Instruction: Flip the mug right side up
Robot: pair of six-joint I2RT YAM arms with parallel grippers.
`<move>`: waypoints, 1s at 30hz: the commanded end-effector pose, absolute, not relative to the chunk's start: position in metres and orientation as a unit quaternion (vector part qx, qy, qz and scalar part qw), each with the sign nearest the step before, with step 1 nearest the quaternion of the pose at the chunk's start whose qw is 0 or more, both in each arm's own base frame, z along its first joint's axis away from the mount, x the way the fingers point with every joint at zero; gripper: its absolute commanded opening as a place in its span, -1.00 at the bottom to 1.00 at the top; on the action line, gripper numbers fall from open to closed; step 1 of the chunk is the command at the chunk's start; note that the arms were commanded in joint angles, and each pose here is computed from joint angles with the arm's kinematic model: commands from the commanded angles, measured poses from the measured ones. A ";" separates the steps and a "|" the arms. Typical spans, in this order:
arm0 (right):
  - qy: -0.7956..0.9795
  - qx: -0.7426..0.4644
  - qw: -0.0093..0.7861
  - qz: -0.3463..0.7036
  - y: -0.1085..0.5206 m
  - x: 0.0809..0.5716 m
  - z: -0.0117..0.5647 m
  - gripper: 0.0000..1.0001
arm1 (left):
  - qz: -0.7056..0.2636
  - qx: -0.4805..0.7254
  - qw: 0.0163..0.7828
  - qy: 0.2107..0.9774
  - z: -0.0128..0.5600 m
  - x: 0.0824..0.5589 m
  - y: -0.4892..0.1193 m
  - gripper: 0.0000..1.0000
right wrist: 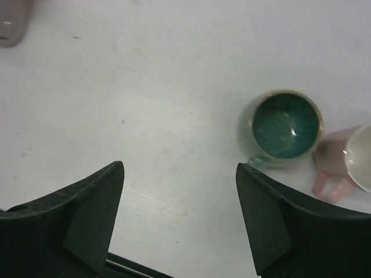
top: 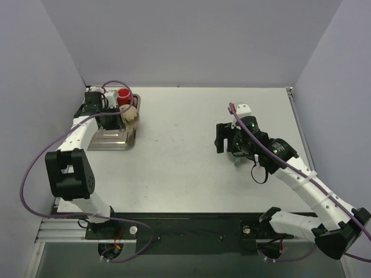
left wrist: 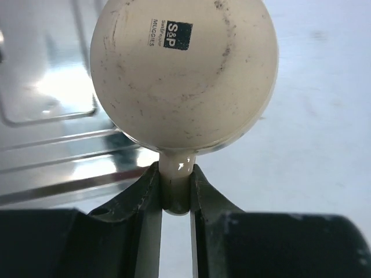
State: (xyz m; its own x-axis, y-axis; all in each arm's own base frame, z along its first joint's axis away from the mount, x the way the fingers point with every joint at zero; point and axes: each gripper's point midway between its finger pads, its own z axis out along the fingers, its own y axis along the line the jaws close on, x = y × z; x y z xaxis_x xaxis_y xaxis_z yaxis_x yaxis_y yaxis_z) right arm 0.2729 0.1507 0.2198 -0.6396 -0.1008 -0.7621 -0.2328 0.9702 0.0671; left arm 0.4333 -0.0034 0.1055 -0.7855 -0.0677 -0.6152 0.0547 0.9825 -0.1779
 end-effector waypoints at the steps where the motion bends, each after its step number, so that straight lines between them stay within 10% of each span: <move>1: 0.810 -0.126 0.520 0.238 0.221 0.255 0.288 0.51 | -0.304 0.079 0.425 0.849 0.269 0.393 -0.090 -1.00; 10: 0.563 -0.049 0.605 0.561 0.317 0.225 0.412 0.54 | -0.541 0.192 0.374 0.728 0.386 0.262 -0.203 -1.00; 21: 0.514 -0.074 0.637 0.569 0.324 0.219 0.449 0.27 | -0.575 0.258 0.338 0.699 0.388 0.212 -0.236 -1.00; 23: 0.520 -0.076 0.646 0.554 0.323 0.223 0.447 0.09 | -0.574 0.267 0.334 0.699 0.384 0.209 -0.238 -1.00; 27: 0.546 -0.062 0.658 0.514 0.317 0.241 0.439 -1.00 | -0.575 0.284 0.317 0.699 0.373 0.202 -0.245 -1.00; 30: 0.631 -0.060 0.652 0.416 0.295 0.267 0.411 -1.00 | -0.491 0.275 0.345 0.751 0.350 0.224 -0.223 0.75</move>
